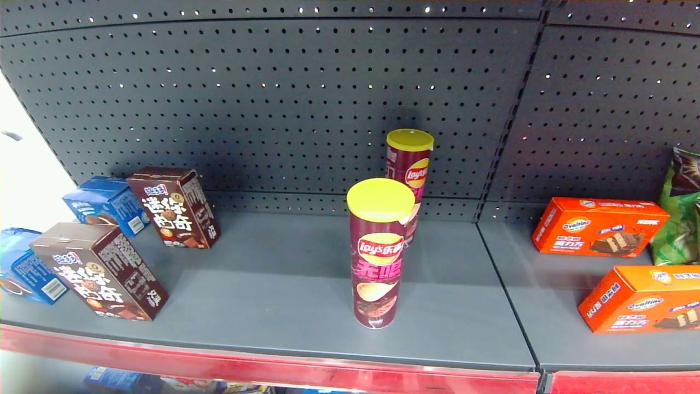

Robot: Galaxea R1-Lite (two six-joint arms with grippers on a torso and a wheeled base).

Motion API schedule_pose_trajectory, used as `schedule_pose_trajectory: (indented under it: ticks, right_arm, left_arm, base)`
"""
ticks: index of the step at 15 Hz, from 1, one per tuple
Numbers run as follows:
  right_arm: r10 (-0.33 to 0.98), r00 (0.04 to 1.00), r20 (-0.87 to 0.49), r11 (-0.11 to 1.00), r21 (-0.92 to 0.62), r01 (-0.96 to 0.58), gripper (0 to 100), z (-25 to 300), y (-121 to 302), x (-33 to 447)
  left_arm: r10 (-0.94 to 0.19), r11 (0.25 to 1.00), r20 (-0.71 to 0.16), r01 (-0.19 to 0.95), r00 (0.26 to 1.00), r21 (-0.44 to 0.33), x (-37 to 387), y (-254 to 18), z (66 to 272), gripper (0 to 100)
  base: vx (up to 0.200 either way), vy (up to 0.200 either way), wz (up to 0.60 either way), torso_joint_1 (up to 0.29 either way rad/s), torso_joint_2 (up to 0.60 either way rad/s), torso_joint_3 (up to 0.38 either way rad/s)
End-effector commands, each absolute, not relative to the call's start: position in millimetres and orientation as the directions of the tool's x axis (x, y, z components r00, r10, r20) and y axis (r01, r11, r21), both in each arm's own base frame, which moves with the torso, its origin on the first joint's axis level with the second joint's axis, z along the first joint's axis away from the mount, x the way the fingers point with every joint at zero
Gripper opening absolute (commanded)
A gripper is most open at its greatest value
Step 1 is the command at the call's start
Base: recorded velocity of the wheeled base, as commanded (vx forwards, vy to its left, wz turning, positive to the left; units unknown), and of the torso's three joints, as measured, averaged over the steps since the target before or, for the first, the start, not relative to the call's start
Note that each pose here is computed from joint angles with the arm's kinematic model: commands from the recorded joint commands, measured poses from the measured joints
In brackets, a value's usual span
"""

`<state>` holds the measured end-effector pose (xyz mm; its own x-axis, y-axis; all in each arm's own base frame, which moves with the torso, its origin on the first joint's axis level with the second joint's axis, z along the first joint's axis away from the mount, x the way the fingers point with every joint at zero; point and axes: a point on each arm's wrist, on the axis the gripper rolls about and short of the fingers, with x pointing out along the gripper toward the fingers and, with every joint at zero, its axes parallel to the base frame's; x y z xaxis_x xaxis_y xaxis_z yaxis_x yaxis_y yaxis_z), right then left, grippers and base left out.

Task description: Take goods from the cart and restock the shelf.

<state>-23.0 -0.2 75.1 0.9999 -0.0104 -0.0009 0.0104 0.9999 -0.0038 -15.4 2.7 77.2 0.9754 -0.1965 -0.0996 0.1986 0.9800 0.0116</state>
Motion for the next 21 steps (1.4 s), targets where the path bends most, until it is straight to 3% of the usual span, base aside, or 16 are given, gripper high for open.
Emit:
schedule_pose_trajectory:
  ticks: [1, 6, 7, 8, 16, 17, 18, 19, 21]
  right_arm:
    - [-0.011, 1.000, -0.003, 1.000, -0.005, 0.011, 100, 75.2, -0.2, -22.8]
    - [-0.011, 1.000, -0.003, 1.000, -0.005, 0.011, 100, 75.2, -0.2, -22.8]
    - [-0.011, 1.000, -0.003, 1.000, -0.005, 0.011, 100, 75.2, -0.2, -22.8]
    - [-0.009, 1.000, -0.003, 1.000, -0.005, 0.009, 100, 75.2, -0.3, -22.8]
    - [-0.009, 1.000, -0.003, 1.000, -0.005, 0.009, 100, 75.2, -0.3, -22.8]
    - [-0.009, 1.000, -0.003, 1.000, -0.005, 0.009, 100, 75.2, -0.3, -22.8]
    - [-0.009, 1.000, -0.003, 1.000, -0.005, 0.009, 100, 75.2, -0.3, -22.8]
    - [-0.011, 1.000, -0.003, 1.000, -0.005, 0.011, 100, 75.2, -0.2, -22.8]
    - [-0.011, 1.000, -0.003, 1.000, -0.005, 0.011, 100, 75.2, -0.2, -22.8]
  left_arm:
    - [-0.166, 0.986, -0.101, 0.167, 0.981, 0.007, -15.4, 2.4, 77.1, 100]
    - [-0.172, 0.984, -0.100, 0.175, 0.980, 0.022, -15.4, 2.3, 77.3, 100]
    - [-0.161, 0.978, -0.095, 0.172, 0.982, 0.121, -15.4, 2.4, 77.6, 100]
    - [-0.152, 0.978, -0.092, 0.163, 0.984, 0.129, -15.5, 2.3, 77.7, 100]
    - [-0.282, 0.949, -0.096, 0.292, 0.955, 0.120, -14.4, 3.5, 78.5, 100]
    - [-0.305, 0.946, 0.020, 0.300, 0.952, 0.122, -16.7, 4.0, 111.3, 100]
    - [-0.316, 0.943, 0.035, 0.310, 0.948, 0.122, -13.9, 3.7, 129.7, 100]
    - [-0.334, 0.934, -0.048, 0.337, 0.942, 0.119, -3.3, 1.0, 132.3, 100]
    - [-0.389, 0.913, -0.072, 0.395, 0.918, 0.100, 0.6, -1.4, 144.0, 100]
  base:
    - [0.000, 0.000, 0.00, 0.000, 0.00, 0.000]
    - [0.000, 0.000, 0.00, 0.000, 0.00, 0.000]
    - [0.000, 0.000, 0.00, 0.000, 0.00, 0.000]
    - [0.000, 0.000, 0.00, 0.000, 0.00, 0.000]
    - [0.000, 0.000, 0.00, 0.000, 0.00, 0.000]
    - [0.000, 0.000, 0.00, 0.000, 0.00, 0.000]
    - [0.000, 0.000, 0.00, 0.000, 0.00, 0.000]
    - [0.000, 0.000, 0.00, 0.000, 0.00, 0.000]
    - [0.000, 0.000, 0.00, 0.000, 0.00, 0.000]
